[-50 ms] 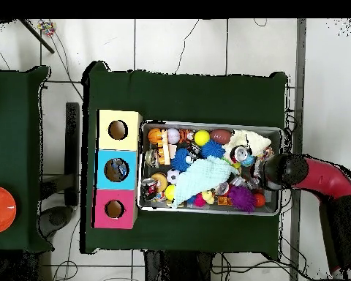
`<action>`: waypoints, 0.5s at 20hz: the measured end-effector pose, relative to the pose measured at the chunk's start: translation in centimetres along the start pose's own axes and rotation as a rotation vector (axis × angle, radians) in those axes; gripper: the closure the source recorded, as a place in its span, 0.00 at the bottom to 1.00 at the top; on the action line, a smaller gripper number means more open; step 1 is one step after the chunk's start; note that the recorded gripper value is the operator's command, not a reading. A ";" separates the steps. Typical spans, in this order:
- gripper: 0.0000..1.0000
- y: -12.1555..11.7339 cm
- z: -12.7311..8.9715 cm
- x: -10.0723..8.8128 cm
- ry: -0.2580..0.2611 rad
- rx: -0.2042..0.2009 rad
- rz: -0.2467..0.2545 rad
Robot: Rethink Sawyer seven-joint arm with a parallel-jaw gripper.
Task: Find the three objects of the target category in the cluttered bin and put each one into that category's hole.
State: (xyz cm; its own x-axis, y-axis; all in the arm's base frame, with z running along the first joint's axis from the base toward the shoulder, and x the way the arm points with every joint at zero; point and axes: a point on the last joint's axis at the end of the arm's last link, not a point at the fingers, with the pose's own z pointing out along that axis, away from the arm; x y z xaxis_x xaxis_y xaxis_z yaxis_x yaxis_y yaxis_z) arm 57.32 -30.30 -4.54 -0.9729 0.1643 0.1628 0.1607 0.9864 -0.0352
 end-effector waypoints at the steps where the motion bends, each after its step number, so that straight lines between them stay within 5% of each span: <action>1: 1.00 0.0 0.0 0.1 0.001 0.001 0.000; 10: 1.00 -0.5 -3.0 1.7 0.010 0.028 -0.008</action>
State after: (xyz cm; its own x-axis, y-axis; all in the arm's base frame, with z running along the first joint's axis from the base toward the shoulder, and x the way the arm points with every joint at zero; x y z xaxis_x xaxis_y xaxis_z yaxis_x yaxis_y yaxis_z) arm 56.13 -30.50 -1.25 -0.9724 0.1570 0.1727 0.1483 0.9870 -0.0619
